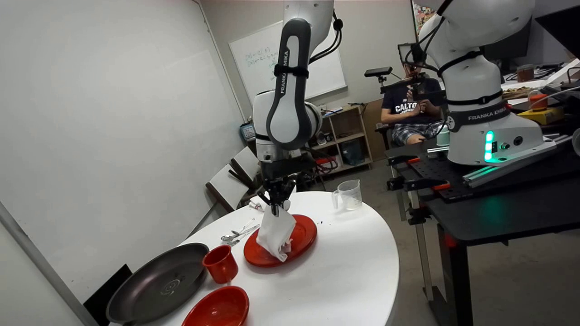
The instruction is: Use the tea towel to wipe the plate
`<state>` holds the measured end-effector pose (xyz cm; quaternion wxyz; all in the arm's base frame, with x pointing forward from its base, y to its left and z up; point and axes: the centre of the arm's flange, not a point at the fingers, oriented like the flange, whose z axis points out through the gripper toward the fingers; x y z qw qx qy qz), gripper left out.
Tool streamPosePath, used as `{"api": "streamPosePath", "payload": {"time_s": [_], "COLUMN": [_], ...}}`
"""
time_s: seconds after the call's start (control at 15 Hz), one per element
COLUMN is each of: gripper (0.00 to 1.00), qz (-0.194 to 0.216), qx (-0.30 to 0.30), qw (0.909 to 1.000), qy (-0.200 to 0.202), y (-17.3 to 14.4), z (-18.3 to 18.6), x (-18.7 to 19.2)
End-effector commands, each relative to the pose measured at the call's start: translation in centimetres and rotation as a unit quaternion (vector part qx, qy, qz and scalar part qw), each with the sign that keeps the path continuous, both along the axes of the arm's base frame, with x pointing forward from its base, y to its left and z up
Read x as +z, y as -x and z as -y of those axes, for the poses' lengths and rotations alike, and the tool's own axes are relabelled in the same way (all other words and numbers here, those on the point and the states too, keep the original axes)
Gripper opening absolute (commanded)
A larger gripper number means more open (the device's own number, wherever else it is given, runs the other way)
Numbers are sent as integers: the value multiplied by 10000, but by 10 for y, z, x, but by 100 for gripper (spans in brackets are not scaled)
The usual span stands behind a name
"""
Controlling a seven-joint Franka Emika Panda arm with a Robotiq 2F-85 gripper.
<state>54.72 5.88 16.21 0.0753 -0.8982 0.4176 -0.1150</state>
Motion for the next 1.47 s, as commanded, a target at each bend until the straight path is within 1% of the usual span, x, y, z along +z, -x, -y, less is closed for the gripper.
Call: {"api": "streamPosePath", "payload": {"time_s": [0.0, 0.2, 0.27, 0.4, 0.6, 0.8, 1.0, 1.2, 1.4], "gripper": [2, 2, 2, 2, 2, 2, 2, 2, 2], "qz": [-67, -134, -247, -313, -570, -678, -653, -590, -603], "qx": [-226, -348, -469, -504, -564, -520, -479, -497, -507], "qw": [9997, 9993, 9986, 9982, 9967, 9962, 9967, 9970, 9961], "qy": [-25, -38, -41, -40, -120, -153, -79, 78, 391], "y": [-11, -12, -6, -6, -6, -9, -19, -29, -32], "z": [-1, -1, 9, 13, 19, 17, 15, 17, 24], "x": [-5, -8, -33, -50, -82, -102, -112, -116, -121]}}
